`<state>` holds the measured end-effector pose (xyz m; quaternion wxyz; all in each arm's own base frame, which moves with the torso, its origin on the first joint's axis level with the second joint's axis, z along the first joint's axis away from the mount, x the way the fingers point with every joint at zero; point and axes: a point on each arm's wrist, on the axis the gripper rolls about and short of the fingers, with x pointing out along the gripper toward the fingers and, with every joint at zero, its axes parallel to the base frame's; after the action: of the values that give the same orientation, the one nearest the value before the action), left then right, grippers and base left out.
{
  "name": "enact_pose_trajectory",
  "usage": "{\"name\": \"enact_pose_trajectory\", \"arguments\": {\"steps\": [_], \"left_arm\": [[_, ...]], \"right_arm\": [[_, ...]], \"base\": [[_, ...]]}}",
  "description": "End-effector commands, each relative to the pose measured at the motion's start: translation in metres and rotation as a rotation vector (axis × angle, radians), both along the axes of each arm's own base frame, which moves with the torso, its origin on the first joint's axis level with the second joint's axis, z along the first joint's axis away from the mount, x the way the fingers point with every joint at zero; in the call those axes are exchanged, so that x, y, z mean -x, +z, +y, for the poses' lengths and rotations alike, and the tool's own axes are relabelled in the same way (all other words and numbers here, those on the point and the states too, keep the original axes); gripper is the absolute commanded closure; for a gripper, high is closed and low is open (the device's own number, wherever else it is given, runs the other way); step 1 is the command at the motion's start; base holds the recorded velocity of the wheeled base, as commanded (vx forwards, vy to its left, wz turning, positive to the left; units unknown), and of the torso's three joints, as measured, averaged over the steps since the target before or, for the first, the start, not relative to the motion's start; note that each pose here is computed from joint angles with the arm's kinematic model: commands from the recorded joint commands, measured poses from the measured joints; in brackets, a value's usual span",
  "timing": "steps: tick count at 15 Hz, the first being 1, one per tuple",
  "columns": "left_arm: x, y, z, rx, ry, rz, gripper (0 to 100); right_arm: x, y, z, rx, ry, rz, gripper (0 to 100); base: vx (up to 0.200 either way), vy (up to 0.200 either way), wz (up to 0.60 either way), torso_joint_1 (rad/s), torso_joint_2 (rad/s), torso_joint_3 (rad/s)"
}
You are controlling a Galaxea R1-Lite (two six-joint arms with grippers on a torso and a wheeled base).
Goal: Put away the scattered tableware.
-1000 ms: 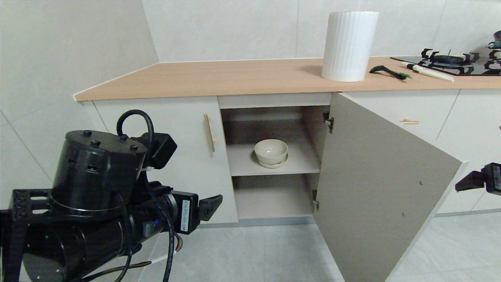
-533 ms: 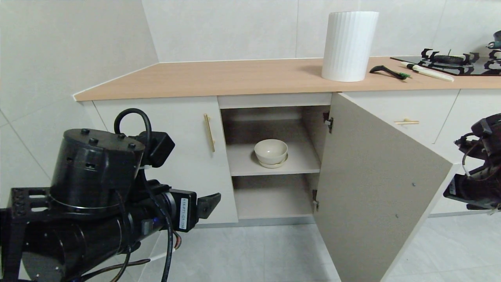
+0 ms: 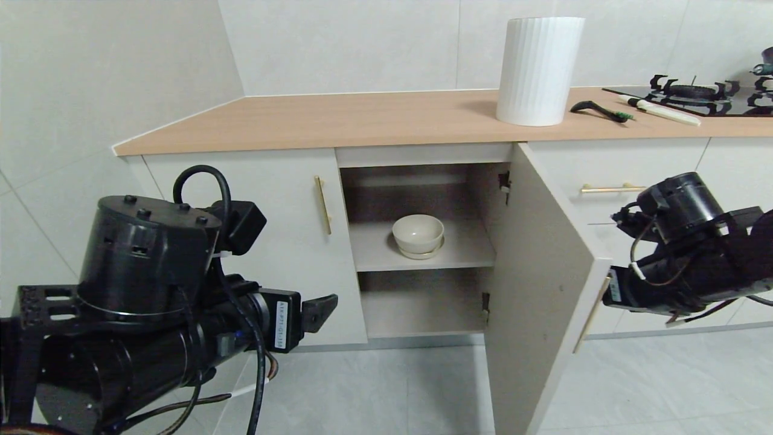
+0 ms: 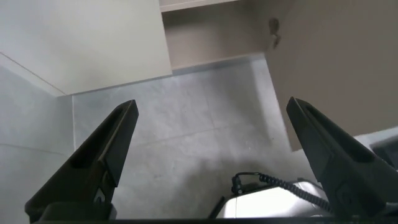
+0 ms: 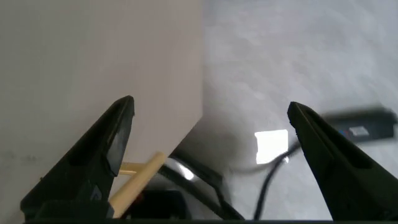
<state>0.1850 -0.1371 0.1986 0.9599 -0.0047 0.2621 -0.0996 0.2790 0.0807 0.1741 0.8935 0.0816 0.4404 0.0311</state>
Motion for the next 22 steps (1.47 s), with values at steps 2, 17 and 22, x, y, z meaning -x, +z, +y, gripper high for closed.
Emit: {"name": "enact_pose_trajectory", "arguments": {"steps": [2, 17, 22], "left_arm": [[-0.004, 0.001, 0.003, 0.000, 0.022, -0.002, 0], [-0.007, 0.011, 0.017, -0.025, 0.049, -0.047, 0], [-0.005, 0.013, 0.018, -0.022, 0.057, -0.056, 0]], "right_arm": [[-0.013, -0.014, 0.054, -0.021, 0.128, -0.043, 0], [-0.117, -0.056, 0.106, -0.029, 0.035, -0.158, 0], [-0.119, -0.062, 0.107, -0.021, 0.032, -0.148, 0]], "base": [[0.000, 0.000, 0.00, 0.000, 0.00, 0.000], [0.000, 0.000, 0.00, 0.000, 0.00, 0.000], [0.000, 0.000, 0.00, 0.000, 0.00, 0.000]]}}
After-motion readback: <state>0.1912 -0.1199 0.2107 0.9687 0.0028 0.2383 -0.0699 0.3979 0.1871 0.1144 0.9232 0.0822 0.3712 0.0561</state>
